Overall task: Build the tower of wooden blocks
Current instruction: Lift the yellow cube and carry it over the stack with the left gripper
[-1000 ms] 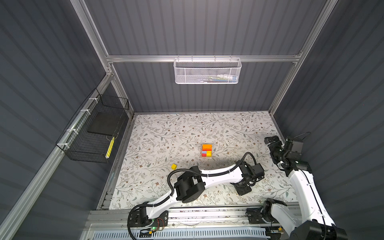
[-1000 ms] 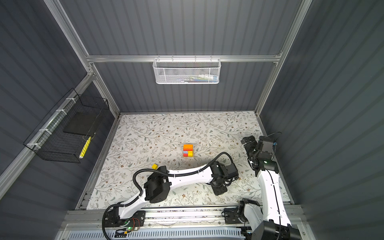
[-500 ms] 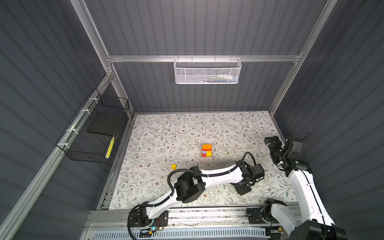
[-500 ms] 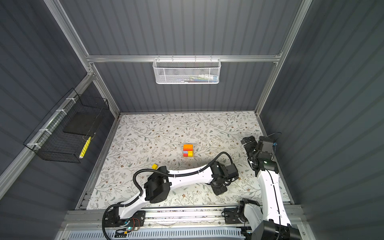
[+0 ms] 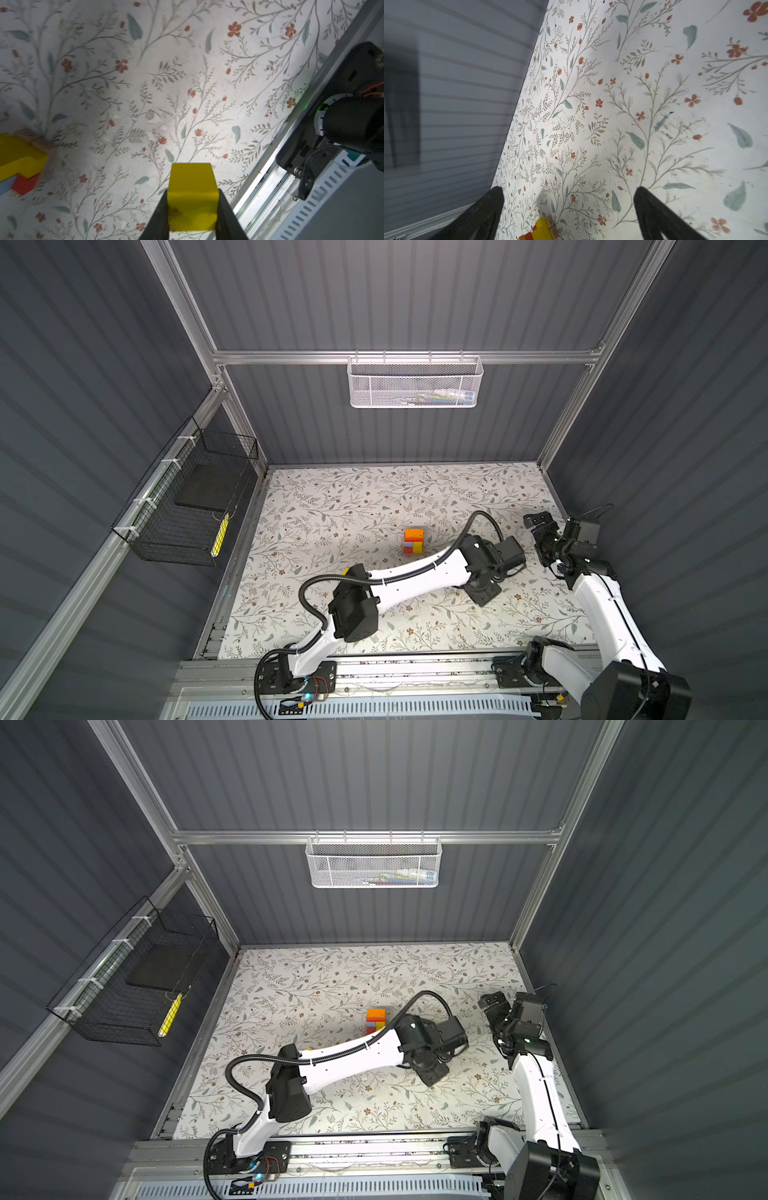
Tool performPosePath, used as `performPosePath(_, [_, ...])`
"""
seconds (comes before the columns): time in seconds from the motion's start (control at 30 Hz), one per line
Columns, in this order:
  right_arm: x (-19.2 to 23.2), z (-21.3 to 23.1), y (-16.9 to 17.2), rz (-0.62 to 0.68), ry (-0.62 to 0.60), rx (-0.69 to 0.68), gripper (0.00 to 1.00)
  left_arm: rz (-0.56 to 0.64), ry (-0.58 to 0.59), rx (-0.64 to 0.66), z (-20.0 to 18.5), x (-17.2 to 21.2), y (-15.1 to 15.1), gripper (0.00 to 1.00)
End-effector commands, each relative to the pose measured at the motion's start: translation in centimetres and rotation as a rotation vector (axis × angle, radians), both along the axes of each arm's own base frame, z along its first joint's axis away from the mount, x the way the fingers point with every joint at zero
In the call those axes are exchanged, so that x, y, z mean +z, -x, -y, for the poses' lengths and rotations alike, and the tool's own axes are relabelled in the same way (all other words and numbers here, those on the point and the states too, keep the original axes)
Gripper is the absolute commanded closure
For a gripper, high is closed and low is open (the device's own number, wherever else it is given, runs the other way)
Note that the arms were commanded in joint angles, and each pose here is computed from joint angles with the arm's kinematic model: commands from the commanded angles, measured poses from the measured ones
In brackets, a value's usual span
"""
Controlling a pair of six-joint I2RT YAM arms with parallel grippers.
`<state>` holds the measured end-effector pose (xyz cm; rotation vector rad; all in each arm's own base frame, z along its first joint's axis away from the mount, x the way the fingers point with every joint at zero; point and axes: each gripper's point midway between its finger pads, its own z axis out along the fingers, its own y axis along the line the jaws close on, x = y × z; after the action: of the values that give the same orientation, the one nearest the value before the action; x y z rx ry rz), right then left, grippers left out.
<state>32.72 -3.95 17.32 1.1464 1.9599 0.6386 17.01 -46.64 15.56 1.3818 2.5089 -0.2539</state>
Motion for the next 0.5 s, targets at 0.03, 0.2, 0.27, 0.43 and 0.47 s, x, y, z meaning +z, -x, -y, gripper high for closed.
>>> performPosePath(0.03, [0.0,-0.6,-0.7,0.030,0.002,0.048,0.01,0.042,-0.020,0.201,-4.5,3.1,-4.3,1.00])
performPosePath(0.2, [0.6,-2.5,-2.0,0.070,0.016,0.135,0.01,0.070,-0.011,0.395,-7.8,4.7,-9.1,1.00])
performPosePath(0.27, [1.0,-3.4,-2.7,0.094,0.017,0.175,0.01,0.074,0.010,0.478,-9.0,5.0,-11.1,1.00])
performPosePath(0.43, [0.8,-5.8,-4.2,0.118,-0.007,0.275,0.01,0.023,0.081,0.664,-11.6,4.6,-14.7,1.00])
performPosePath(0.47, [0.7,-6.1,-4.4,0.118,-0.010,0.289,0.01,0.018,0.094,0.689,-11.9,4.6,-15.2,1.00])
